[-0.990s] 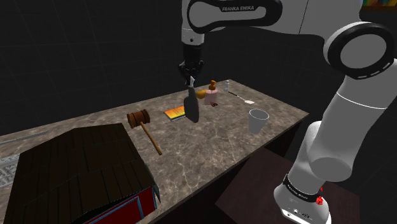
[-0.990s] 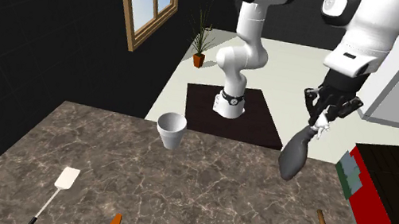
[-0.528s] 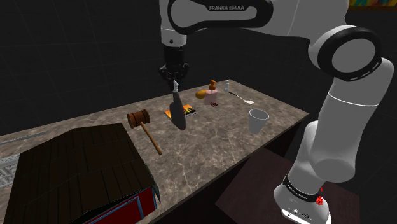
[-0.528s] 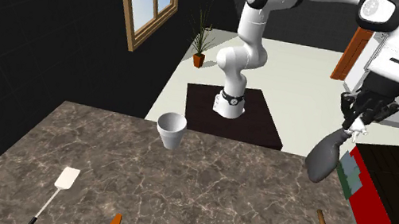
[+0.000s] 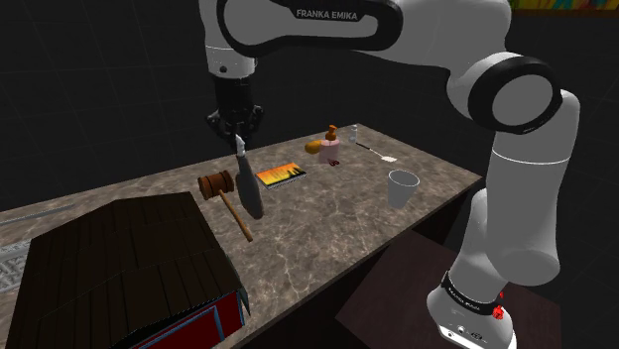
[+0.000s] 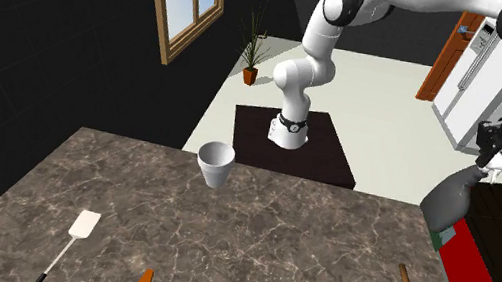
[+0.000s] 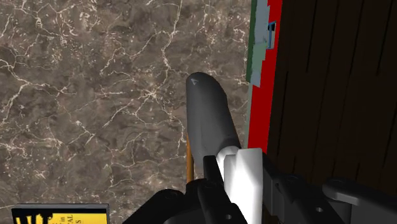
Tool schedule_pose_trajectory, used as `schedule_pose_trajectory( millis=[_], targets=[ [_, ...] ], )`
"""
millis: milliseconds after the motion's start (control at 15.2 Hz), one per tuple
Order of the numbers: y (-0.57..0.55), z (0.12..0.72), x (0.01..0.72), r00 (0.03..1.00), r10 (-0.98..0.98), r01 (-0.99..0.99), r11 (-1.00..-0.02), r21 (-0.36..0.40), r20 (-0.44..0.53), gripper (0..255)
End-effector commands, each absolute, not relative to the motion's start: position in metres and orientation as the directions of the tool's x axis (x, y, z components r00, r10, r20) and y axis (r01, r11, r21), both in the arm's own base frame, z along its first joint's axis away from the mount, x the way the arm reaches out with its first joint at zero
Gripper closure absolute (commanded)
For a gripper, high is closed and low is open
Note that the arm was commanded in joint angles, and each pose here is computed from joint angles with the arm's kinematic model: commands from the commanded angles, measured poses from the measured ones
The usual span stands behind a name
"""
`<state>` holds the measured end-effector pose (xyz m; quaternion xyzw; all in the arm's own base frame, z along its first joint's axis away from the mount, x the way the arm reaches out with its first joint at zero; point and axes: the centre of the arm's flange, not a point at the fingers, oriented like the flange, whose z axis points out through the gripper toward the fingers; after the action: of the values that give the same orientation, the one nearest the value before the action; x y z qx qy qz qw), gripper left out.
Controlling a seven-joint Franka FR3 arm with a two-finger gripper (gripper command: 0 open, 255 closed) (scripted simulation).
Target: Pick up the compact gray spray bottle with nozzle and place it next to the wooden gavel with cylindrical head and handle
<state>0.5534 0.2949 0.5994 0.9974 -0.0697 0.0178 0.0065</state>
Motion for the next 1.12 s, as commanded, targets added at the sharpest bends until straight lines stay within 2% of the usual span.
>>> schedule_pose_trajectory(
  millis=[0, 1056],
  targets=[
    [0.315, 0.598, 0.555, 0.989, -0.141, -0.141, -0.99, 0.01, 0.037, 255],
    [0.315, 0.514, 0.555, 0.989, -0.141, -0.141, -0.99, 0.01, 0.037, 255]
  ],
)
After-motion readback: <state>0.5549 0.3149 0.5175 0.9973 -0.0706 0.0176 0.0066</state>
